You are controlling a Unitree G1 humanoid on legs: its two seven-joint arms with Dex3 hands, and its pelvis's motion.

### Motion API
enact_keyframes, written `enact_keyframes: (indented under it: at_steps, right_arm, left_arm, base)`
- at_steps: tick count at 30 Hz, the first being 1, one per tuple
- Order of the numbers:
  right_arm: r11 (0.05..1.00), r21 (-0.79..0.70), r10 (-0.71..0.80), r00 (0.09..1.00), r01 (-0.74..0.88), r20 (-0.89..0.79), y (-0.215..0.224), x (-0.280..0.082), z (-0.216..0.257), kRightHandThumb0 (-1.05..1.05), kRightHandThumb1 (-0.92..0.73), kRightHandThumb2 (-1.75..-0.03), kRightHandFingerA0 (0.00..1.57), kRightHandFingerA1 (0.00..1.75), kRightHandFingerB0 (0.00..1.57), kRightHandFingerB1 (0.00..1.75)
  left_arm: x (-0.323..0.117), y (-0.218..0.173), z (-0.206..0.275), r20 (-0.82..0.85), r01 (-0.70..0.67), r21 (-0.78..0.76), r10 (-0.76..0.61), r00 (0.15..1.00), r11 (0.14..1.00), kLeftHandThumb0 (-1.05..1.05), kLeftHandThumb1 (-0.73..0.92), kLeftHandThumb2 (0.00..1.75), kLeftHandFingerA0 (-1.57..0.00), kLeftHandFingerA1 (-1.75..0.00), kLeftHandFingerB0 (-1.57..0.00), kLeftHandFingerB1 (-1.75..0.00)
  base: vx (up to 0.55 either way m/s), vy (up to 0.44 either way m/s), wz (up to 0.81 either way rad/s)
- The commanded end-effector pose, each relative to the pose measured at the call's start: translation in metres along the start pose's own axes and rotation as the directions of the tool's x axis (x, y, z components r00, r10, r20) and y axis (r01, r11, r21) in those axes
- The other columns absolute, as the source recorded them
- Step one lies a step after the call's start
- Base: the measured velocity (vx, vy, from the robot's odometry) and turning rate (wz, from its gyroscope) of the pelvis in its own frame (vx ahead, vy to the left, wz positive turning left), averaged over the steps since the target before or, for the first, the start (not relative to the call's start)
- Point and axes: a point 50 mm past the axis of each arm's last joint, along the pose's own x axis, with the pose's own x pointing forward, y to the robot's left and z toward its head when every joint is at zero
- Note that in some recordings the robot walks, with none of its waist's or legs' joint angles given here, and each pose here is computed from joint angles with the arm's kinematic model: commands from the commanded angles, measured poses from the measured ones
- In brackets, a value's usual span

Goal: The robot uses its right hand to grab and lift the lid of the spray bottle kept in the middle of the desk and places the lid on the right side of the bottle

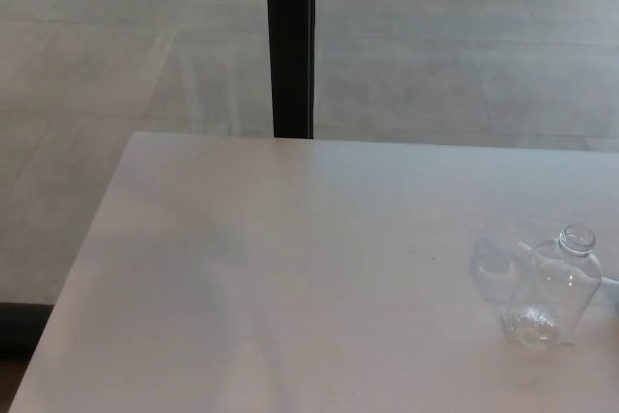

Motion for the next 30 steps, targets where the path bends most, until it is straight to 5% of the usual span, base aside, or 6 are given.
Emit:
enact_keyframes:
  at_steps: [1,4,8,19,29,30]
  right_arm:
    - [0.973,0.182,-0.137,0.99,0.141,-0.033,-0.07,-0.025,-0.021,-0.85,-0.54,-0.9,0.0,0.18,0.1,0.2]
    - [0.884,0.309,-0.318,0.935,0.352,-0.155,-0.115,-0.044,-0.052,-0.85,-0.54,-0.91,0.57,0.91,0.07,0.46]
    - [0.627,0.473,-0.477,0.786,0.618,-0.394,-0.127,-0.07,-0.101,-0.67,-0.54,-0.86,0.12,0.54,0.09,0.43]
    - [0.107,0.52,-0.279,0.527,0.848,-0.803,-0.034,-0.103,-0.185,-0.5,-0.69,-0.6,0.39,0.93,0.13,0.38]
    - [0.215,0.497,-0.143,0.53,0.841,-0.836,0.038,-0.125,-0.205,-0.55,-0.72,-0.61,0.56,1.06,0.11,0.4]
    - [0.258,0.505,-0.102,0.543,0.823,-0.833,0.047,-0.128,-0.207,-0.35,-0.57,-1.08,0.65,0.97,0.0,0.52]
  left_arm:
    - [-0.001,0.006,0.005,0.02,-0.025,-0.007,0.025,0.999,1.0,-0.59,0.69,0.61,-0.6,-0.57,-0.52,-0.42]
    - [-0.001,0.006,0.006,0.027,-0.017,0.012,0.017,0.999,1.0,-0.6,0.55,0.95,-0.53,-0.65,-0.41,-0.55]
    - [0.0,0.005,0.008,0.033,-0.014,0.023,0.013,0.999,1.0,-0.59,0.71,0.61,-0.57,-0.52,-0.46,-0.4]
    - [0.0,0.005,0.013,0.045,-0.009,0.022,0.008,0.999,1.0,-0.62,0.58,0.95,-0.51,-0.62,-0.38,-0.53]
    - [0.0,0.007,0.01,0.035,-0.021,-0.008,0.021,0.999,1.0,-0.61,0.71,0.62,-0.56,-0.53,-0.44,-0.42]
    - [0.0,0.008,0.009,0.026,-0.027,-0.027,0.027,0.999,0.999,-0.6,0.71,0.62,-0.55,-0.53,-0.44,-0.42]
  base:
    - [0.0,0.0,0.0]
    - [0.0,0.0,0.0]
    - [0.0,0.0,0.0]
    - [0.0,0.0,0.0]
    - [0.0,0.0,0.0]
    - [0.0,0.0,0.0]
